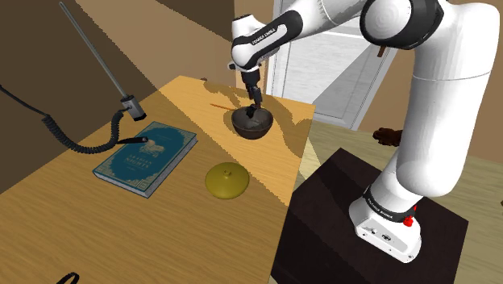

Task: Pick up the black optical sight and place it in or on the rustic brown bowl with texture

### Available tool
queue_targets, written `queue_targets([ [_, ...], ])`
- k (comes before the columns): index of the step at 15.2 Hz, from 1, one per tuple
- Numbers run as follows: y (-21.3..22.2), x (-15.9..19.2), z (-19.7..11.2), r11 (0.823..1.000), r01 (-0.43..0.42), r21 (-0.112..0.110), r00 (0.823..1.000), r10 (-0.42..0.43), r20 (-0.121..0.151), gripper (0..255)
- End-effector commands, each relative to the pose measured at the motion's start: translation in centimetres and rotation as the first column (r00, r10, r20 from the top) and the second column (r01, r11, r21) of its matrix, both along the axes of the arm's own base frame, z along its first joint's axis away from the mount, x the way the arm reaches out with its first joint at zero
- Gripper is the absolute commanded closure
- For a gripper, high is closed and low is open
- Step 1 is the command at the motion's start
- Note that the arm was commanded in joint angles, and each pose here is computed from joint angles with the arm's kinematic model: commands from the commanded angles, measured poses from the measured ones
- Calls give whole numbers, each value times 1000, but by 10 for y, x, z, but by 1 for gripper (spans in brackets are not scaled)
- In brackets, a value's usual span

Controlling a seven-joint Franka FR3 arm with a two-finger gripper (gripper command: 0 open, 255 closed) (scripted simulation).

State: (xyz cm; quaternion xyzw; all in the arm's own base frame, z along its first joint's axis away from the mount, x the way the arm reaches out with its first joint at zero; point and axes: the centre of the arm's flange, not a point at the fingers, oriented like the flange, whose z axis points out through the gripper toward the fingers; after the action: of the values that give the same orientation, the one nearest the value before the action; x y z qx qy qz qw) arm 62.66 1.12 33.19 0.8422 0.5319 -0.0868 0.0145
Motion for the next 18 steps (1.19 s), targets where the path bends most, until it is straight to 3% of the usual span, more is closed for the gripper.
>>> queue_targets([
  [1, -3, 5, -13, 1000, -19, -9, 1000, 19, -12, 0],
  [8, -8, 0, -47, 1000, -19, -9, 1000, 19, -12, 0],
  [15, -7, 0, -47, 1000, -19, -9, 1000, 19, -12, 0],
  [16, -7, 0, -47, 1000, -19, -9, 1000, 19, -12, 255],
  [18, -8, 0, -47, 1000, -19, -9, 1000, 19, -12, 255],
])
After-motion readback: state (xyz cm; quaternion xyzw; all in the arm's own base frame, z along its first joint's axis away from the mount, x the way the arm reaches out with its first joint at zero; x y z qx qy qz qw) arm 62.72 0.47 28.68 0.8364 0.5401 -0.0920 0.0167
